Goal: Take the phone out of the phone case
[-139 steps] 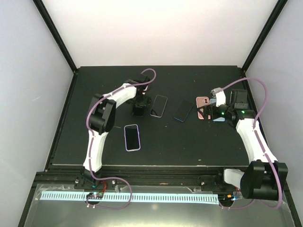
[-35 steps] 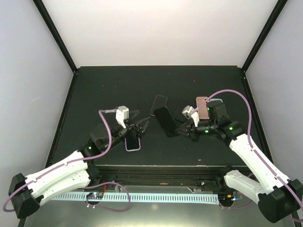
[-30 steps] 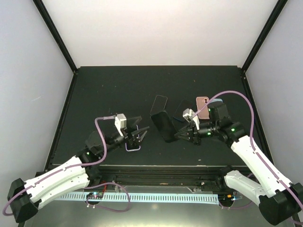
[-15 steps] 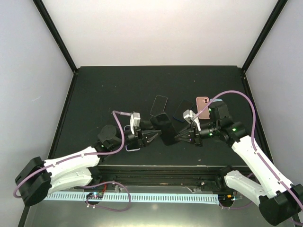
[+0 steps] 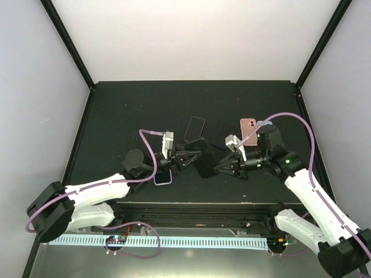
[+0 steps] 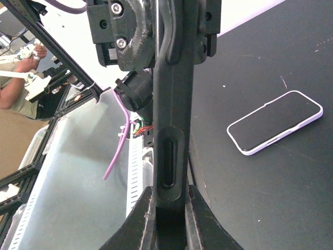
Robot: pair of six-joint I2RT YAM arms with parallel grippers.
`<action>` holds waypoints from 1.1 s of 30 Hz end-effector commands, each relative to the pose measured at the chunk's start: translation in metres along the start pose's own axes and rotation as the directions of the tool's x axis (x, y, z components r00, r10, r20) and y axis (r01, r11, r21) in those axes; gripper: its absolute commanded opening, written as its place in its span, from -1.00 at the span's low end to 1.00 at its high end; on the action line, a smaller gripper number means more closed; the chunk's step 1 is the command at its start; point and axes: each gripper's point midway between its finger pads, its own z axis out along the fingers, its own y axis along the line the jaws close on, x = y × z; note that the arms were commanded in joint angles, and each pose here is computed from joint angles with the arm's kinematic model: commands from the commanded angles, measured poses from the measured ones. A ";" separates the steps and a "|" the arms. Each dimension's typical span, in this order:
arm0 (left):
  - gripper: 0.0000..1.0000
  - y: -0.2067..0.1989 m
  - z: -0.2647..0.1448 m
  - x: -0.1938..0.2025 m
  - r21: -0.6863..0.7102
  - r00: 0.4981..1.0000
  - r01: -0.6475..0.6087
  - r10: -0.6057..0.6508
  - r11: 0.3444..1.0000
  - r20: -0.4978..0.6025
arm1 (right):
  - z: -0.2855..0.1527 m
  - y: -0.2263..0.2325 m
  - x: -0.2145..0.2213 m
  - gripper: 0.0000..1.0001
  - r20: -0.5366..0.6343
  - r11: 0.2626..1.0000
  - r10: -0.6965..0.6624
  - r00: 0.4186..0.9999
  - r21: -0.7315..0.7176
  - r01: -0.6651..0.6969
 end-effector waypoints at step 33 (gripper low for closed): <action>-0.88 -0.046 -0.013 -0.014 0.143 0.988 -0.101 0.116 0.985 -0.102 | -0.012 0.006 0.028 0.12 -0.277 0.875 -0.470 0.838 -0.021 0.484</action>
